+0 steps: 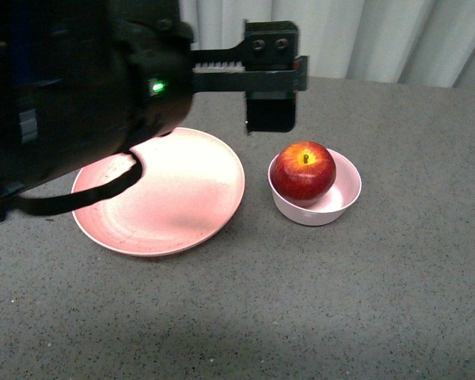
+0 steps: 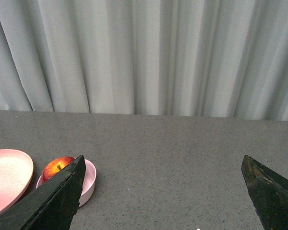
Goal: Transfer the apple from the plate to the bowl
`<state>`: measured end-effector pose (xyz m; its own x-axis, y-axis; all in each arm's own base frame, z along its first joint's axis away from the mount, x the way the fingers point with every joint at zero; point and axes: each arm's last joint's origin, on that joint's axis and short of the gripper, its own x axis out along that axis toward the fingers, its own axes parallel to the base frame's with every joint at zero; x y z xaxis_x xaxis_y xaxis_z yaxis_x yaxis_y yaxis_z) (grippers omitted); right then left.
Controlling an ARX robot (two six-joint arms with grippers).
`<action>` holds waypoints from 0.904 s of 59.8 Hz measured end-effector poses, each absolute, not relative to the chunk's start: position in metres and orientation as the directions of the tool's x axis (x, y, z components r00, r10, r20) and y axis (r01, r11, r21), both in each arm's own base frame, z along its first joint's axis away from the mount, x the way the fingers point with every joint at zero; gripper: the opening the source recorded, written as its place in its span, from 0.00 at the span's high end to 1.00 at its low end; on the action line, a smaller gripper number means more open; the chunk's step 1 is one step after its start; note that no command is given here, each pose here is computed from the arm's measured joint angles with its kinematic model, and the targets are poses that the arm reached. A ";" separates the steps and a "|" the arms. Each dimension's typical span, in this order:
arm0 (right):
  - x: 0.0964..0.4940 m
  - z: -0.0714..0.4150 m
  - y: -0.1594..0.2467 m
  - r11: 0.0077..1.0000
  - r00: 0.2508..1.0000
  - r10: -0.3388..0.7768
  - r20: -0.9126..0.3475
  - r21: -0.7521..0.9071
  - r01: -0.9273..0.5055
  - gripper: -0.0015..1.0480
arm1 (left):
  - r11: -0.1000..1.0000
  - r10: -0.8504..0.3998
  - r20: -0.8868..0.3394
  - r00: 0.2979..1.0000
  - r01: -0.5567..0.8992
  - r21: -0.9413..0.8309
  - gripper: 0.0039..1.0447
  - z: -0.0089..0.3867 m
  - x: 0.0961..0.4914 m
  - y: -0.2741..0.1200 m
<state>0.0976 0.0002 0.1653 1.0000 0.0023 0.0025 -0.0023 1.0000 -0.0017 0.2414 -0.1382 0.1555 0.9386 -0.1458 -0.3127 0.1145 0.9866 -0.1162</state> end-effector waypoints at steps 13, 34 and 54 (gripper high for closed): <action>0.098 0.165 0.000 1.000 1.000 0.003 0.002 -0.002 -0.003 0.09 | 0.999 -0.026 -0.068 0.997 0.023 -0.049 0.29 0.156 0.222 -0.107; 0.098 0.165 0.000 1.000 1.000 0.003 0.002 -0.002 -0.003 0.09 | 1.000 -0.007 -0.019 1.000 0.007 -0.015 0.97 0.161 0.173 -0.040; 0.098 0.165 0.000 1.000 1.000 0.003 0.002 -0.002 -0.003 0.09 | 1.000 -0.003 -0.013 1.000 0.003 -0.006 0.97 0.162 0.149 -0.018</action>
<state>0.0976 0.0002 0.1651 1.0000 0.0031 0.0021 -0.0030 1.0000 -0.0021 0.1490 -0.0182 0.1625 0.9999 -0.0034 -0.0134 0.0033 1.0000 -0.0062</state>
